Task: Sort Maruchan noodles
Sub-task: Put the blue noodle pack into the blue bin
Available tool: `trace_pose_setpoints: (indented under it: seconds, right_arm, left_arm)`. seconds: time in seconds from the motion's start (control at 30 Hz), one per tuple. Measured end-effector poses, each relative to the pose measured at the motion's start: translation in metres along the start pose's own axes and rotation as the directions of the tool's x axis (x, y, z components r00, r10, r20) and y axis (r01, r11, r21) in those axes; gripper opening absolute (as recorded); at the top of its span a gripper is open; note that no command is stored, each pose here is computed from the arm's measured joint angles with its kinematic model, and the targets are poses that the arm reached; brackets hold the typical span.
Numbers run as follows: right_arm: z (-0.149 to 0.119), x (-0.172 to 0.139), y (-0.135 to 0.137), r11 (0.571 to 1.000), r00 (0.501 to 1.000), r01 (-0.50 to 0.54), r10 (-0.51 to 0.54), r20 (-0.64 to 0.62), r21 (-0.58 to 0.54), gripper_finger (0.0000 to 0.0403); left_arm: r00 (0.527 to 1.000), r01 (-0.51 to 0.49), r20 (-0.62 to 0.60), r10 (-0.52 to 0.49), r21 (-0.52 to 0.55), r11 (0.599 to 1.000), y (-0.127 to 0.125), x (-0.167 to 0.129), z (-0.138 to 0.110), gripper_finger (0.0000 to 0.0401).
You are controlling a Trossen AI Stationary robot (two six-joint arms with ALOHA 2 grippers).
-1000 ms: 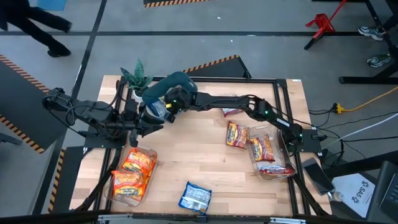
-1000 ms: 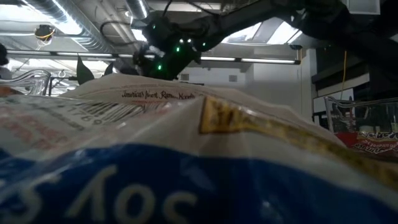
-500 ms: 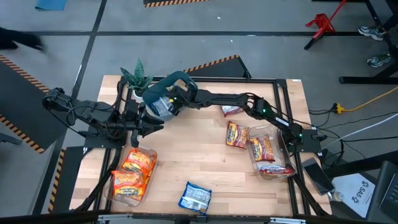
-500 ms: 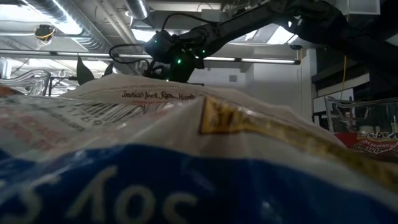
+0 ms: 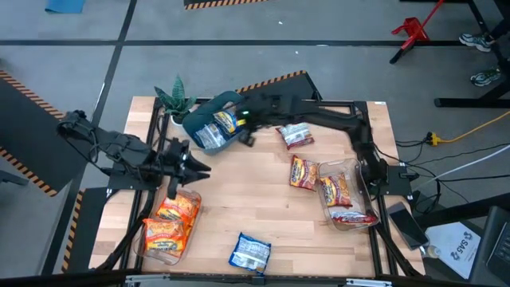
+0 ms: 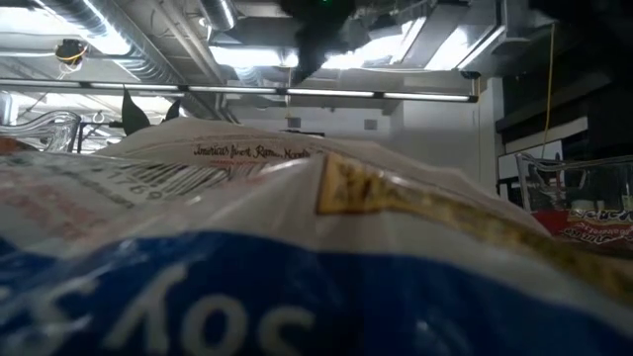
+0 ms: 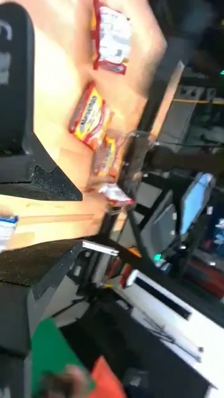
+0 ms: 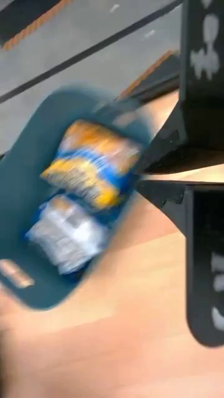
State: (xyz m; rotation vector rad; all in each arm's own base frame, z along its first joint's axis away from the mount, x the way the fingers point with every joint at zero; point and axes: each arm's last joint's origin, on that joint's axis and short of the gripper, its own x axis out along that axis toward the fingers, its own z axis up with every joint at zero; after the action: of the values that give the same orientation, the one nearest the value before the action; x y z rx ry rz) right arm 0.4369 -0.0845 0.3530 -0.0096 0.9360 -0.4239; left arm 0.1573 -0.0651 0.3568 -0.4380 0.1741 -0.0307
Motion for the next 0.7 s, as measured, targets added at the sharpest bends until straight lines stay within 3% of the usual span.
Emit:
trace_pose_setpoints:
  seconds: [0.17,0.3,0.57,0.7]
  right_arm:
    - [-0.021,-0.089,-0.010,0.994,0.996,0.090,-0.088,-0.033,0.060,0.0014]
    - [-0.041,-0.149,0.001,0.990,0.999,0.052,-0.051,-0.009,0.131,0.0014]
    - [-0.095,-0.239,0.076,0.993,0.993,-0.054,0.042,0.113,0.109,0.0014]
    - [-0.128,-0.261,0.119,0.998,0.978,-0.017,0.002,0.211,0.068,0.0014]
  left_arm:
    - [0.997,-0.035,-0.064,0.038,0.057,0.998,-0.013,0.021,-0.019,0.0105]
    - [0.985,-0.064,-0.150,0.081,0.119,0.991,-0.024,0.057,-0.049,0.0105]
    - [0.965,0.043,-0.264,-0.001,0.153,0.987,-0.042,0.135,-0.122,0.0086]
    - [0.945,0.073,-0.325,-0.022,0.145,0.987,-0.035,0.163,-0.154,0.0051]
